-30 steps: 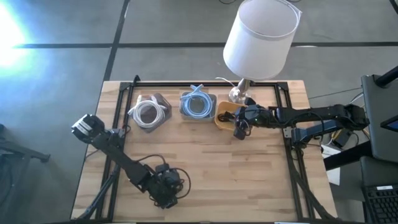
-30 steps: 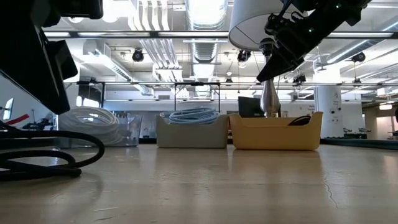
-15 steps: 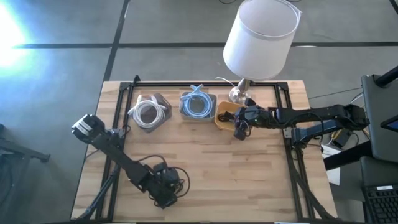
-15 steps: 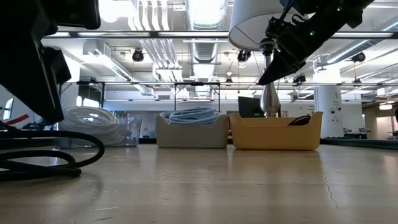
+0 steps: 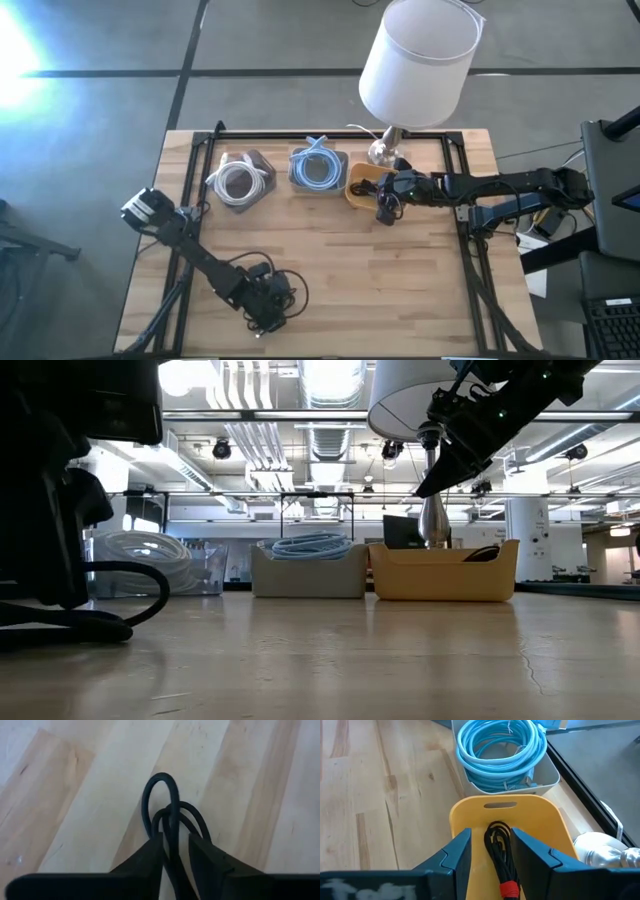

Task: Pick & Place USB Port
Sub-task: Put the black USB cable into the yellow bin

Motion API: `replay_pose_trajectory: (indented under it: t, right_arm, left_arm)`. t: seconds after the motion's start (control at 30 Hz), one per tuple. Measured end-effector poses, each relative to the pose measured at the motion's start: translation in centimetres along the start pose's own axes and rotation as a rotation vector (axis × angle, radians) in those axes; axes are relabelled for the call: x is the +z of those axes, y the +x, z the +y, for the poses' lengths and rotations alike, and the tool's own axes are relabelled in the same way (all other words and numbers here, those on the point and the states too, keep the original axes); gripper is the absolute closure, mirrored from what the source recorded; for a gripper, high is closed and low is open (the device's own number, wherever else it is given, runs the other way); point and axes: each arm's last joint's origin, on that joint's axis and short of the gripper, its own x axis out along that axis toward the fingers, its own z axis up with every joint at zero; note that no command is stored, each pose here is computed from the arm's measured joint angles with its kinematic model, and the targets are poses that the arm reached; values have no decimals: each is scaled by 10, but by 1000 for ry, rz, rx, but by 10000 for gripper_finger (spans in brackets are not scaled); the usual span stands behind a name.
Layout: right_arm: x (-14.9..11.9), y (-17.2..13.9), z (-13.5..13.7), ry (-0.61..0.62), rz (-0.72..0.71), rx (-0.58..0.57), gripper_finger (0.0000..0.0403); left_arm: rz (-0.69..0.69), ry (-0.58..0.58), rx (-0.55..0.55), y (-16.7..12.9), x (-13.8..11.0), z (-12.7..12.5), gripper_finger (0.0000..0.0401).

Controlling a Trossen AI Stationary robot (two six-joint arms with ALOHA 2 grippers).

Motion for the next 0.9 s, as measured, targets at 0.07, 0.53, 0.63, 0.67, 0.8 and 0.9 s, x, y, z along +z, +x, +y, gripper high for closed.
replay_pose_trajectory:
  t: [0.07,0.53,0.63,0.67,0.8,0.9]
  right_arm:
    - [0,0,0,0,0,1,276]
    - [6,9,27,-38,-70,405,288]
    - [4,16,41,-121,-83,462,280]
    - [3,19,47,-155,-86,480,277]
    - [-2,31,68,-285,-118,531,262]
    - [-5,38,81,-345,-122,555,252]
  left_arm:
    - [-2,-6,3,1,2,1,324]
    - [-122,207,78,4,52,16,374]
    - [-142,260,98,4,70,23,383]
    - [-149,274,104,4,76,25,385]
    - [-195,274,123,3,103,37,382]
    - [-230,266,118,2,121,44,372]
